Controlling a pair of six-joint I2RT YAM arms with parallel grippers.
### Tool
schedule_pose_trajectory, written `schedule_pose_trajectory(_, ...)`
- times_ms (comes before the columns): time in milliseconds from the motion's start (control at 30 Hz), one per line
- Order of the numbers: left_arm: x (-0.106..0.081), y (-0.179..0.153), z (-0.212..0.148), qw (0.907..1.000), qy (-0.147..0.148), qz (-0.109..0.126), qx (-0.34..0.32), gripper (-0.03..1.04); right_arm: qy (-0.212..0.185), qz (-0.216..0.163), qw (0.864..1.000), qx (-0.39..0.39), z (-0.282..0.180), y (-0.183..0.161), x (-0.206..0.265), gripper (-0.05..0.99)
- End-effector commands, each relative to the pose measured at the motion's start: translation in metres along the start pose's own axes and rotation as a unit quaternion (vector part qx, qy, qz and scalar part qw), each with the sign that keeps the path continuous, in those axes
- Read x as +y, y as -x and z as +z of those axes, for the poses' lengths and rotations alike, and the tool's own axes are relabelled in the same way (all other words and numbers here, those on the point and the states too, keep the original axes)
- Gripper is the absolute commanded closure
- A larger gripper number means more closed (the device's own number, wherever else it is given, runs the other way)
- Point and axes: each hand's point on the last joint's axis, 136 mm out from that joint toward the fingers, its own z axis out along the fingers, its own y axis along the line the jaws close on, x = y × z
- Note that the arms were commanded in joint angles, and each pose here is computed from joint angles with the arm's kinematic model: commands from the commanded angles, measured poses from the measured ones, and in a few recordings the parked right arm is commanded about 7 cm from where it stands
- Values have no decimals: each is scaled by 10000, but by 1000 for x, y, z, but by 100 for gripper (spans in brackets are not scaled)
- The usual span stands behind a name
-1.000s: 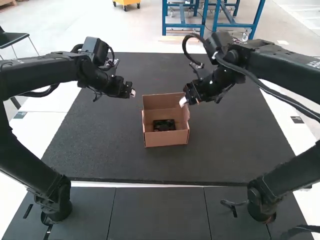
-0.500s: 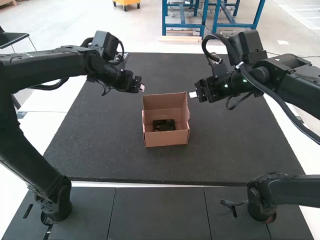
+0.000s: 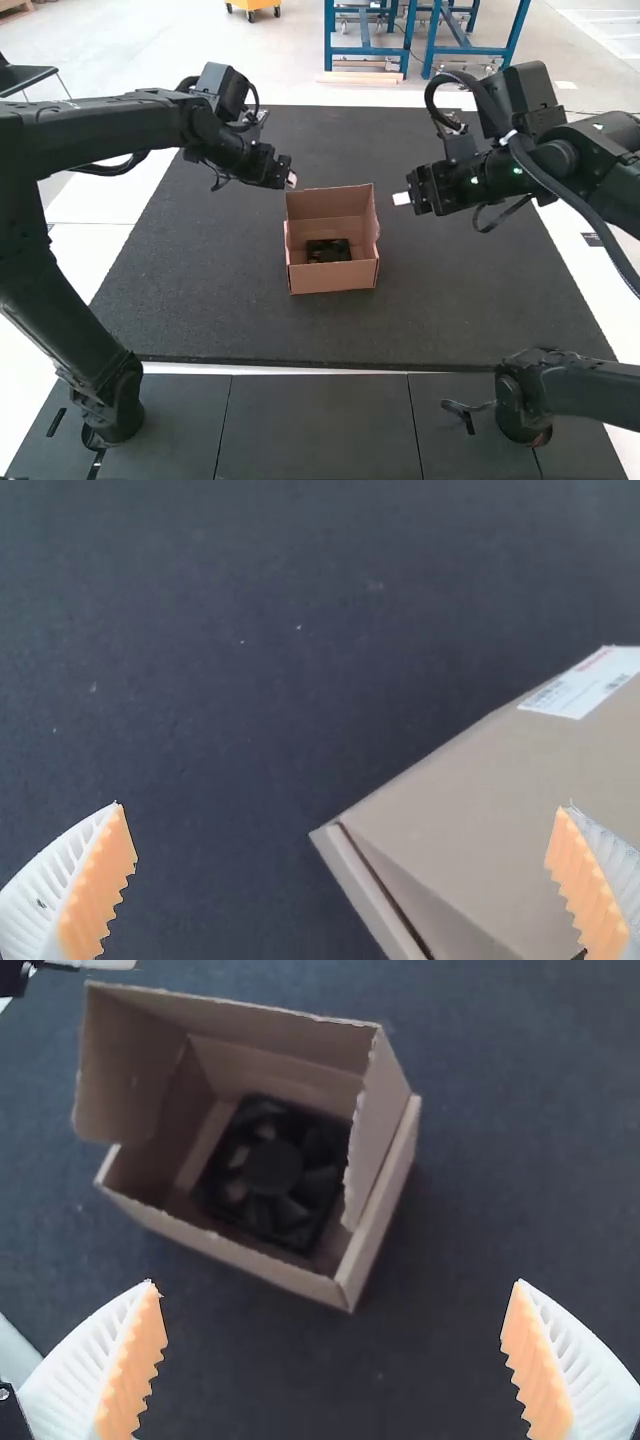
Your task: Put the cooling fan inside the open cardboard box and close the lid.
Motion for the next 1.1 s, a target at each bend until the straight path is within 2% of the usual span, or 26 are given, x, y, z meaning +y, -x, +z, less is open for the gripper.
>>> schedule_pose_trajectory(0,-14,-9,6,9994,-182,212,179,4,-18,26,9999,-167,-8,9,1,18)
schedule_pose_trajectory(367,-28,-43,19,9972,-375,305,577,4,-15,104,9999,-69,-10,4,1,18)
schedule_pose_trajectory(833,-25,-81,36,9953,-376,271,855,4,-18,150,9999,45,-14,-3,1,18)
schedule_pose_trajectory(1067,-34,-97,44,9941,-452,374,910,4,-18,172,9998,37,-17,-5,1,18)
